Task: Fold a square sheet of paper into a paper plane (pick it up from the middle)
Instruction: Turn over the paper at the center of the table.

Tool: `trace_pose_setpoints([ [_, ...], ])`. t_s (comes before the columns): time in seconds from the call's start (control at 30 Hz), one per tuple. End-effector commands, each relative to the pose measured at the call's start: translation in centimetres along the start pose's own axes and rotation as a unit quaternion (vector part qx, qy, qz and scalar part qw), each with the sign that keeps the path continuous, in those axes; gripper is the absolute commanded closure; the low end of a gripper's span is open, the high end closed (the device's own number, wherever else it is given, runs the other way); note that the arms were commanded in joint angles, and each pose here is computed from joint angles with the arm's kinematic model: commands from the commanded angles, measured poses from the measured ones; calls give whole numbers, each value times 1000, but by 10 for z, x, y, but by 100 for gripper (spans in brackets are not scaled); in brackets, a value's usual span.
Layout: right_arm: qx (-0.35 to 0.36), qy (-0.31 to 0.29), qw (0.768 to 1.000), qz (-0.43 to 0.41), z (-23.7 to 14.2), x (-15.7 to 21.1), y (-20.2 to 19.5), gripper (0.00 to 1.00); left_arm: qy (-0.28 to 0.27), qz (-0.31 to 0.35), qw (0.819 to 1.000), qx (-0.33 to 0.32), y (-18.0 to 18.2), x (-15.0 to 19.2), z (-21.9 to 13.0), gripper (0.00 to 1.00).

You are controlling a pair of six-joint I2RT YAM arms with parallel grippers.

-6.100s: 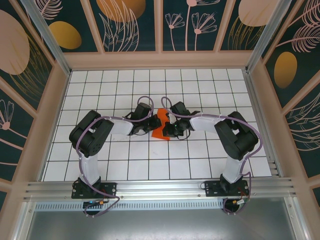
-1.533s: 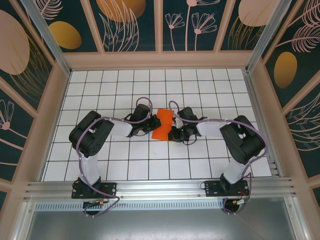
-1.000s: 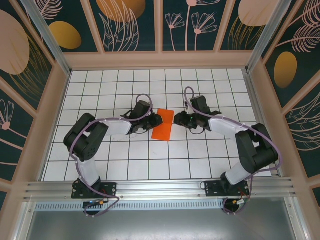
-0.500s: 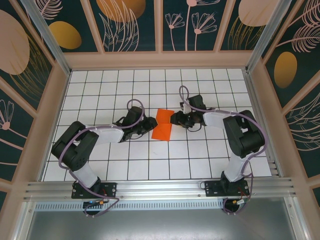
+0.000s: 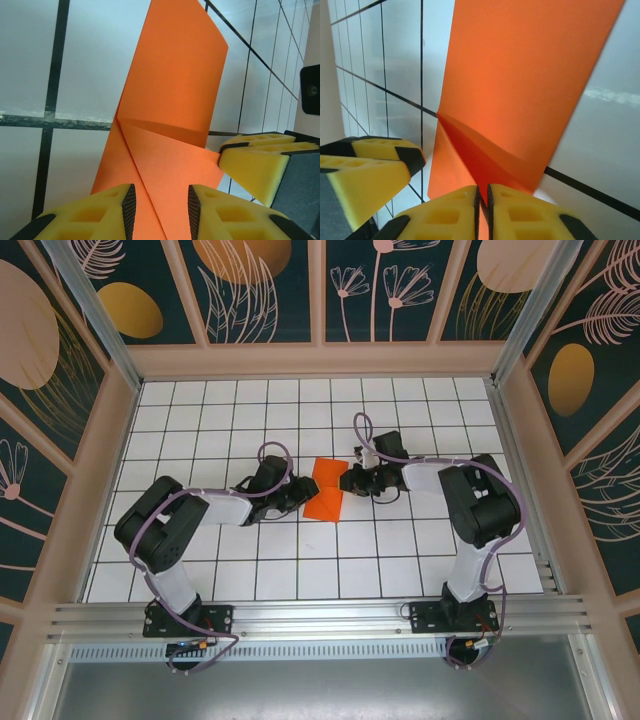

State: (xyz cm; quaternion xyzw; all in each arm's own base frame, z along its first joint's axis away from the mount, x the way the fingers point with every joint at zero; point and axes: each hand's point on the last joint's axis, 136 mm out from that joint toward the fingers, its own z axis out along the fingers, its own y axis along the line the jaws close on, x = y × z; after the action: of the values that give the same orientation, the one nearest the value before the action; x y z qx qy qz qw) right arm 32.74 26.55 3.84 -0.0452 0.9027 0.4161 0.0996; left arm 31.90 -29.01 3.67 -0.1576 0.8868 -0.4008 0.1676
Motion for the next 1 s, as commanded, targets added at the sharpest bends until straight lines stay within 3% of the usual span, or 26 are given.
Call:
trace_pose_setpoints([
  [0.0,-17,-4,1000,-17,2,-7,8,95,6,-5,1000,6,0,2,4,65],
  [0.77,-3,-24,1000,16,-10,-7,-10,96,42,6,997,68,-26,6,21,66],
  [0.97,-6,-25,999,20,-12,-6,-11,95,50,12,995,81,-34,6,26,71],
])
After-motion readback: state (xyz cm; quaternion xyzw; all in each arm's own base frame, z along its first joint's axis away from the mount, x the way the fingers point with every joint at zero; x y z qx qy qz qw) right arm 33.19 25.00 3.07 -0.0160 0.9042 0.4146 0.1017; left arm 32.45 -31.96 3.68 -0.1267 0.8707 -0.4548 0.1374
